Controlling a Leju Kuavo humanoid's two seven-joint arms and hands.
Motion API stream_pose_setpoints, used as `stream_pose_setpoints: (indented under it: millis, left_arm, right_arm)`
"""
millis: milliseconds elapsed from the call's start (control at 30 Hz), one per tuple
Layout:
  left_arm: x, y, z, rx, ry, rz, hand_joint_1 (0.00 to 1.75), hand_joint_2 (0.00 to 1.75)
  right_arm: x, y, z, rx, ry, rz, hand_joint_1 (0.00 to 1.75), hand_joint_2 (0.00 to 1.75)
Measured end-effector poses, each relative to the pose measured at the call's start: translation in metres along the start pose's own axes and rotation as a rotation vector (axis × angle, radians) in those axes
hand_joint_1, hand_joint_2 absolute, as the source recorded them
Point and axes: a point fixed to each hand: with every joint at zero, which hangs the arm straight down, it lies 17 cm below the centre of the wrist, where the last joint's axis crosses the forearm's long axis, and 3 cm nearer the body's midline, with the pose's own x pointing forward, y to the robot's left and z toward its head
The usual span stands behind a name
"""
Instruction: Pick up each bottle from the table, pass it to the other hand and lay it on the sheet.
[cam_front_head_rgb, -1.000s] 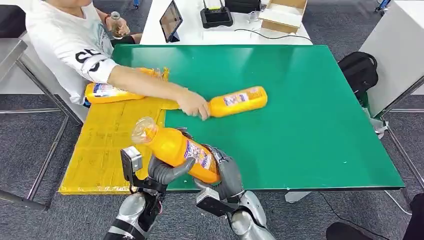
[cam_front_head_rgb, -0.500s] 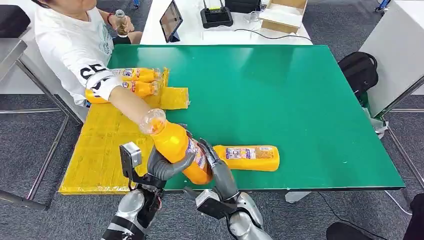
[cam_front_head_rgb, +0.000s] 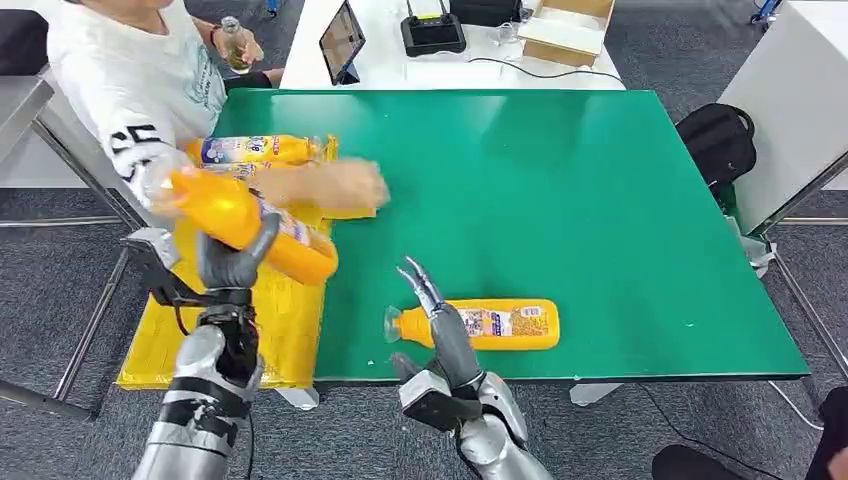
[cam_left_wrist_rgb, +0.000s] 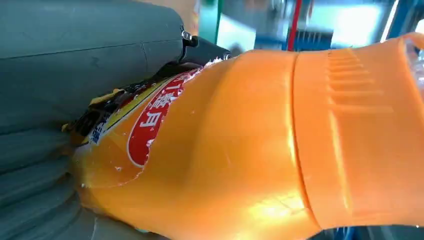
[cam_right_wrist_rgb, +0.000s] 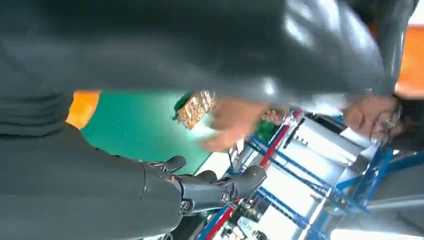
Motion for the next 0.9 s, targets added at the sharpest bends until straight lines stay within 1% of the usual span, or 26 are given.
stream_pose_setpoints:
  millis: [100, 167, 233, 300, 367, 433, 467, 500, 567, 633, 700, 767, 900]
  left_arm:
    - [0.001, 0.012, -0.005, 0.024, -0.007, -0.016, 1.75, 1.75]
    - [0.003, 0.021, -0.007, 0.051, -0.027, -0.069, 1.75, 1.75]
    - [0.008, 0.036, -0.010, 0.104, -0.071, -0.206, 1.75, 1.75]
    - [0.012, 0.049, -0.014, 0.139, -0.122, -0.416, 1.75, 1.75]
    - [0.009, 0.058, -0.018, 0.131, -0.154, -0.663, 1.75, 1.75]
    - [-0.003, 0.063, -0.021, 0.091, -0.161, -0.887, 1.75, 1.75]
    - [-0.005, 0.062, -0.024, 0.077, -0.167, -0.937, 1.75, 1.75]
    - [-0.015, 0.063, -0.023, 0.044, -0.163, -1.027, 1.75, 1.75]
    - [-0.031, 0.069, -0.020, -0.004, -0.136, -1.132, 1.75, 1.75]
    - [-0.054, 0.068, -0.020, -0.109, -0.099, -1.295, 1.75, 1.75]
    - [-0.081, 0.068, -0.013, -0.247, -0.074, -1.466, 1.75, 1.75]
    - [-0.099, 0.071, -0.006, -0.330, -0.042, -1.518, 1.75, 1.75]
    - [-0.125, 0.082, 0.003, -0.431, 0.062, -1.518, 1.75, 1.75]
  right_arm:
    - [0.000, -0.002, -0.001, -0.007, -0.001, -0.002, 0.00, 0.00]
    - [0.001, -0.003, -0.001, -0.016, -0.001, -0.001, 0.00, 0.00]
    - [0.004, -0.009, -0.003, -0.043, -0.013, -0.003, 0.00, 0.00]
    - [0.011, -0.018, -0.006, -0.086, -0.036, -0.013, 0.00, 0.00]
    - [0.020, -0.031, -0.009, -0.141, -0.064, -0.024, 0.00, 0.00]
    - [0.030, -0.043, -0.011, -0.189, -0.090, -0.034, 0.00, 0.00]
    - [0.032, -0.045, -0.012, -0.198, -0.094, -0.035, 0.00, 0.00]
    - [0.036, -0.049, -0.013, -0.212, -0.104, -0.039, 0.00, 0.00]
    - [0.042, -0.054, -0.015, -0.229, -0.119, -0.043, 0.00, 0.00]
    - [0.045, -0.056, -0.016, -0.237, -0.127, -0.045, 0.00, 0.00]
    - [0.048, -0.057, -0.017, -0.240, -0.133, -0.050, 0.00, 0.00]
    - [0.048, -0.057, -0.017, -0.239, -0.135, -0.054, 0.00, 0.00]
    - [0.050, -0.055, -0.018, -0.234, -0.139, -0.061, 0.00, 0.00]
